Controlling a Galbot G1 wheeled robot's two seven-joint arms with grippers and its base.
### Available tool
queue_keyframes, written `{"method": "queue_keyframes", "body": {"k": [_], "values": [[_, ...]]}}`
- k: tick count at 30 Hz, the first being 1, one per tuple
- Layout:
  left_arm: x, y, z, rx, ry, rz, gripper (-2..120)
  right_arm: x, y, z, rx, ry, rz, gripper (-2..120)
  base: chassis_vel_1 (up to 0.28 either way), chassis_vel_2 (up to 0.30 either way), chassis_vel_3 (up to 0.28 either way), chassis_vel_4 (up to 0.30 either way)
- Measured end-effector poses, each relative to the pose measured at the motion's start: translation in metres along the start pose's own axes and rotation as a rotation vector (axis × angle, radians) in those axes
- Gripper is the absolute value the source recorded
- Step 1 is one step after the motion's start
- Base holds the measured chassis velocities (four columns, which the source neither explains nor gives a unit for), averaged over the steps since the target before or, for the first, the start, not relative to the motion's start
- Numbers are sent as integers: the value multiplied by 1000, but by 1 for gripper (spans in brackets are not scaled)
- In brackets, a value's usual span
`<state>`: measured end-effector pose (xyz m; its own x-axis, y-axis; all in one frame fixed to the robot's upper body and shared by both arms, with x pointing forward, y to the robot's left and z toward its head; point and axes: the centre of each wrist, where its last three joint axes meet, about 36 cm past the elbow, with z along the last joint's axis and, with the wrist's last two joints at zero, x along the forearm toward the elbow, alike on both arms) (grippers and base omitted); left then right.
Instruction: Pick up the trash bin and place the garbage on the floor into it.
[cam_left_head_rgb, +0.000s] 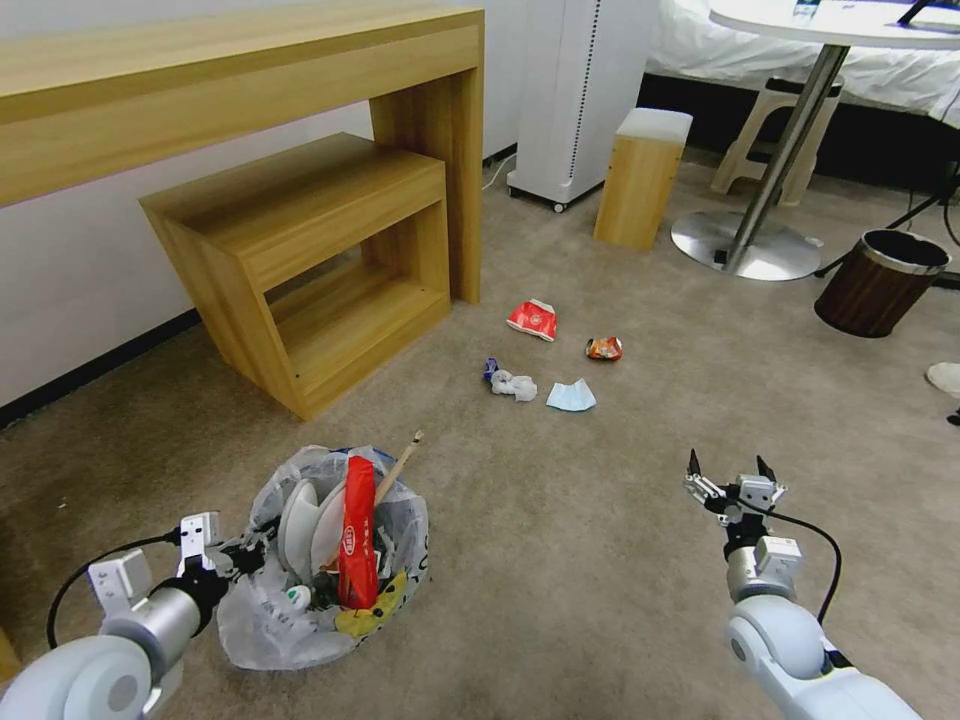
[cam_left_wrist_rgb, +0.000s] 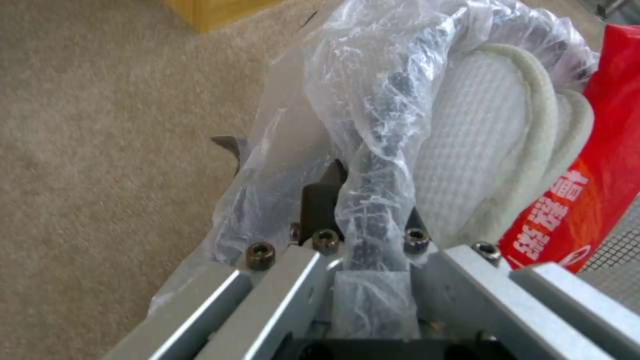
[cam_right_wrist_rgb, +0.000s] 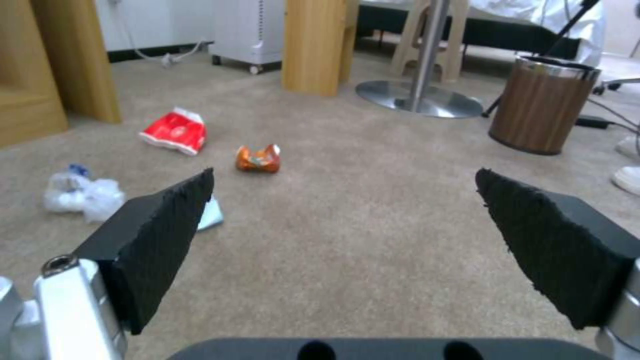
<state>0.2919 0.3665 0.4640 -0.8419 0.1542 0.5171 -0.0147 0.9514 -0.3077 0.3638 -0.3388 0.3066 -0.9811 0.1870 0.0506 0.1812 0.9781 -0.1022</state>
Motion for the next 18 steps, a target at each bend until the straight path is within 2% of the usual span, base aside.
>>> {"method": "queue_keyframes", "body": {"k": [6,18], "values": [[2,0,-10,-7,1,7,1,6,-1,-3,-3,3,-16,100,0,0,0,0],[6,-5,-14,6,13,24,1,13,-1,-4,-9,7,-29,100,-4,3,4,-4]]}}
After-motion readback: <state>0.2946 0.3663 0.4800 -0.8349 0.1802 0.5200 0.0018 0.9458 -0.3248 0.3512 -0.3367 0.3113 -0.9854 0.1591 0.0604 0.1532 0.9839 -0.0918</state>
